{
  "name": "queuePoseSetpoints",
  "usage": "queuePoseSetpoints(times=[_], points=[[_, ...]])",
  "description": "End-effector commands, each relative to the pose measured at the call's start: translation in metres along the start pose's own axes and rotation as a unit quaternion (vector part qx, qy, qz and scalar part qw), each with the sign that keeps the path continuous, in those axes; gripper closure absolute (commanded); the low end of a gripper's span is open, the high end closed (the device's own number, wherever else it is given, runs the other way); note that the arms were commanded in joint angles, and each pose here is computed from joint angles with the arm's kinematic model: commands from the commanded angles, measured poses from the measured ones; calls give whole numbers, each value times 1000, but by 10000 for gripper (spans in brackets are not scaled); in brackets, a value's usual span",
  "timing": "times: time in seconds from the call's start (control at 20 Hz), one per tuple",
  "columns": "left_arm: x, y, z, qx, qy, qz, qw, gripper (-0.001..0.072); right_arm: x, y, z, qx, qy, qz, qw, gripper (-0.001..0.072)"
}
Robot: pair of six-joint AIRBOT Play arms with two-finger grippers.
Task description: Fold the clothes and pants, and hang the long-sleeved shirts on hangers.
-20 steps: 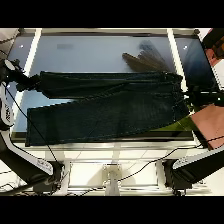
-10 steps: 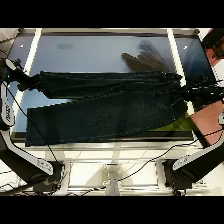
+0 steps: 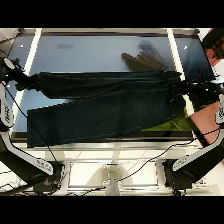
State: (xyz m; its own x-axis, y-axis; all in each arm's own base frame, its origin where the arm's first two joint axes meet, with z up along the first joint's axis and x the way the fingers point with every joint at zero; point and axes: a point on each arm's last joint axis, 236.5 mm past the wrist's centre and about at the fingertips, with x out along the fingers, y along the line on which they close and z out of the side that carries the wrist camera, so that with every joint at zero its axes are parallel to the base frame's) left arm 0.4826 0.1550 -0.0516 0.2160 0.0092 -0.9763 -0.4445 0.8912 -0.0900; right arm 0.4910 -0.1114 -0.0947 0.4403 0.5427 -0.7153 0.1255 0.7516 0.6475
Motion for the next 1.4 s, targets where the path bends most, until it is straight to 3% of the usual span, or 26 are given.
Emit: queuePoseSetpoints(times=[0.0,0.7,0.85,1.35], points=[[-24,16,8,-16,-26,34,999,676,-5,-8,30,31,-61,-28,997,677],[2,47,-83,-31,67,95,993,675,-8,-12,36,55,-76,-38,995,676],[3,67,-89,-36,64,134,988,675,-8,-12,37,55,-77,-39,995,676],[3,76,-97,-44,82,140,986,674,-8,-13,36,52,-75,-42,995,676]])
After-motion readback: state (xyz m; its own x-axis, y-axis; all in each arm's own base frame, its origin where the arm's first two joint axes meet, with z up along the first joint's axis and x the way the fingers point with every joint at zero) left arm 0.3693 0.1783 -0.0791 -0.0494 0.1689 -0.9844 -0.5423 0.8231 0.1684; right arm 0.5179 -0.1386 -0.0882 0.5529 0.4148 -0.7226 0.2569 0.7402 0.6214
